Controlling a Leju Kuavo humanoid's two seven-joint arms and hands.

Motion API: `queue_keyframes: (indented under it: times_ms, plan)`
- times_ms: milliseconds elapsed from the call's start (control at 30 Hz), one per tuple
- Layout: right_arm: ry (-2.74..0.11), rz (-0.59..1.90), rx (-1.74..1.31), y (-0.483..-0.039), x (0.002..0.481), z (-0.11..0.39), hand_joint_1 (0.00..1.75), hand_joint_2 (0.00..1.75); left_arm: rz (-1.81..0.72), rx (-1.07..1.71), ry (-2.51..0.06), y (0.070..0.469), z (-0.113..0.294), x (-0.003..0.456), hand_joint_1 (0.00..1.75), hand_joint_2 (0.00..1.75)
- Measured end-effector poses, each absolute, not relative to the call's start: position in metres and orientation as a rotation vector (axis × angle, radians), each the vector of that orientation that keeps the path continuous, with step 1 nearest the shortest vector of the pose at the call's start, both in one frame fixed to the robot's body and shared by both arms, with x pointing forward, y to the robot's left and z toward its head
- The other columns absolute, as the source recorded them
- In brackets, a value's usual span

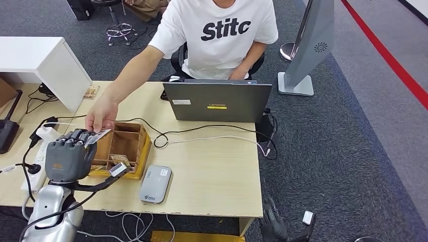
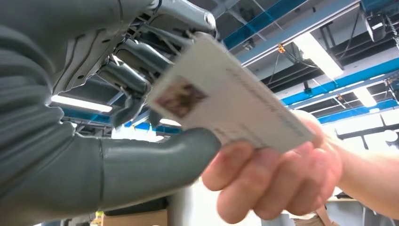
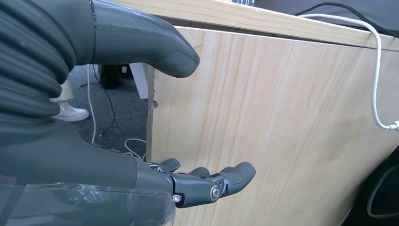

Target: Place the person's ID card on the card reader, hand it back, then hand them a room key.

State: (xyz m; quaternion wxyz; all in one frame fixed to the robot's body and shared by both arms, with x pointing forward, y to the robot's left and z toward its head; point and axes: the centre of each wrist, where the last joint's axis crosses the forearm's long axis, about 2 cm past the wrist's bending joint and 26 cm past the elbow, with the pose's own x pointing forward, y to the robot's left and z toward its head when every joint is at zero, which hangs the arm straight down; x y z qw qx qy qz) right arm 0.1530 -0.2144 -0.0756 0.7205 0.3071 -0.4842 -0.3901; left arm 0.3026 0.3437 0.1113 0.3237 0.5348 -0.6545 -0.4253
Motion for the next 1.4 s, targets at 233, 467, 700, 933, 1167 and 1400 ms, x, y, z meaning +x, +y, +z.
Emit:
queue_keyframes:
  times_ms: [233,467,700,933,1167,1400]
  plan:
    - [-1.08,-0.885,0.673,-0.215,0.152,-0.076,0.0,1.75,-1.081,1.307,-1.768,0.338,0.1,0.284,0.0,1.75]
    - [-1.097,-0.92,0.663,-0.215,0.15,-0.076,0.0,1.75,-1.072,1.189,-1.832,0.332,0.094,0.25,0.0,1.75]
    - [-1.101,-0.935,0.657,-0.215,0.147,-0.077,0.0,1.75,-1.103,1.181,-1.848,0.327,0.094,0.228,0.0,1.75]
    - [-1.102,-0.936,0.656,-0.215,0.147,-0.078,0.0,1.75,-1.115,1.194,-1.851,0.326,0.096,0.221,0.0,1.75]
    - [-1.109,-0.939,0.654,-0.215,0.145,-0.078,0.0,1.75,-1.258,1.263,-1.696,0.337,0.087,0.211,0.0,1.75]
    - [-1.1,-0.911,0.662,-0.215,0.145,-0.078,0.0,1.75,-1.38,1.272,-1.481,0.379,0.06,0.216,0.0,1.75]
